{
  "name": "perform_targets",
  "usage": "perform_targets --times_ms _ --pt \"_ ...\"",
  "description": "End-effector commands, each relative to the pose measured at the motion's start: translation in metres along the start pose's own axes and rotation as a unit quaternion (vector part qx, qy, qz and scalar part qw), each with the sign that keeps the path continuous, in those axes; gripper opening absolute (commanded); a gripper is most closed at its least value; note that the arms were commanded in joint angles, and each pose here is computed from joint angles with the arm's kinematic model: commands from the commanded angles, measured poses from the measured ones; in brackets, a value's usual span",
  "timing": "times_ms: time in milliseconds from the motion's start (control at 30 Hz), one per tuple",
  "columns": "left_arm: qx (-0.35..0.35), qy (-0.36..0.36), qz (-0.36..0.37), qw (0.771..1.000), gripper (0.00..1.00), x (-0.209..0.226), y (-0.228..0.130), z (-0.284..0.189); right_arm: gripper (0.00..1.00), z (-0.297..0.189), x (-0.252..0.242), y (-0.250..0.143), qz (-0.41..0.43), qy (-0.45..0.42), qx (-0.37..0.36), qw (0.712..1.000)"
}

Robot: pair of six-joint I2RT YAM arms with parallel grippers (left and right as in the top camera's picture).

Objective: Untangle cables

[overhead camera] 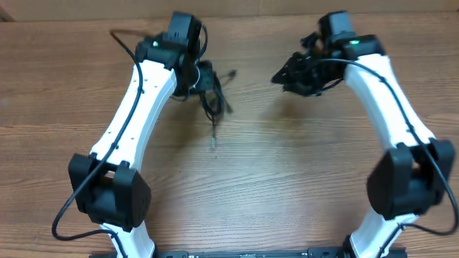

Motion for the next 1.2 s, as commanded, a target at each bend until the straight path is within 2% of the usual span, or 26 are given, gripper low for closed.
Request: perform_targets --times_ms 0,100,267,367,467,533,567,667,767,800,833,900,967,1033,1167 --pt "-0.126 0.114 0.087 0.982 0.04 -0.021 0.015 -0.063 0.38 -0.039 -0.007 0.009 -0.011 -0.014 -0.051 0.999" --pt "-0.145 0.160 0.122 0.969 0.04 -0.040 0.007 -0.062 0.39 -0.051 -0.030 0.015 0.023 -0.048 -0.063 0.997" --pt "-0.110 0.220 0.168 0.955 0.04 -0.065 -0.018 -0.017 0.39 -0.064 -0.052 0.018 0.059 -0.063 -0.066 0.994" --pt "-0.106 0.335 0.179 0.919 0.04 -0.062 -0.029 0.010 0.40 -0.071 -0.064 0.018 0.067 -0.072 -0.062 0.993" --pt "-0.153 0.450 0.182 0.861 0.04 -0.052 -0.025 0.003 0.40 -0.073 -0.066 0.016 0.065 -0.076 -0.058 0.993" --pt "-0.169 0.471 0.183 0.846 0.04 -0.050 -0.022 -0.003 0.40 -0.073 -0.066 0.016 0.066 -0.076 -0.058 0.993" --pt "-0.169 0.468 0.181 0.848 0.04 -0.051 -0.022 -0.003 0.40 -0.072 -0.066 0.016 0.066 -0.076 -0.058 0.993" --pt "-0.140 0.418 0.170 0.881 0.04 -0.055 -0.027 0.007 0.40 -0.073 -0.067 0.016 0.066 -0.077 -0.058 0.993" --pt "-0.036 0.230 0.146 0.962 0.04 -0.080 -0.049 0.036 0.40 -0.073 -0.069 0.015 0.067 -0.089 -0.058 0.992" --pt "-0.006 0.166 0.140 0.976 0.05 -0.091 -0.055 0.043 0.41 -0.073 -0.070 0.015 0.067 -0.092 -0.058 0.992" --pt "0.018 0.113 0.135 0.984 0.14 -0.100 -0.061 0.048 0.45 -0.073 -0.070 0.016 0.067 -0.094 -0.059 0.992" --pt "0.055 0.025 0.132 0.989 0.34 -0.116 -0.069 0.054 0.50 -0.073 -0.070 0.017 0.064 -0.094 -0.065 0.991" --pt "0.070 -0.045 0.153 0.985 0.56 -0.130 -0.070 0.054 0.66 -0.074 -0.070 0.020 0.056 -0.093 -0.073 0.991" --pt "0.073 -0.071 0.165 0.981 0.60 -0.135 -0.070 0.052 0.71 -0.075 -0.071 0.021 0.052 -0.093 -0.075 0.992" --pt "0.055 -0.088 0.170 0.980 0.59 -0.138 -0.059 0.038 0.73 -0.078 -0.075 0.021 0.054 -0.095 -0.074 0.991"
Point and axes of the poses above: each gripper's point midway between its finger pads, its own z axis out along the fingers, its own x axis along the line the jaws close on, y = z × x, the point moved 8 cm from there along -z, back along the fingers, and after that the axes turned 1 degree about z, right-handed, at the moved point
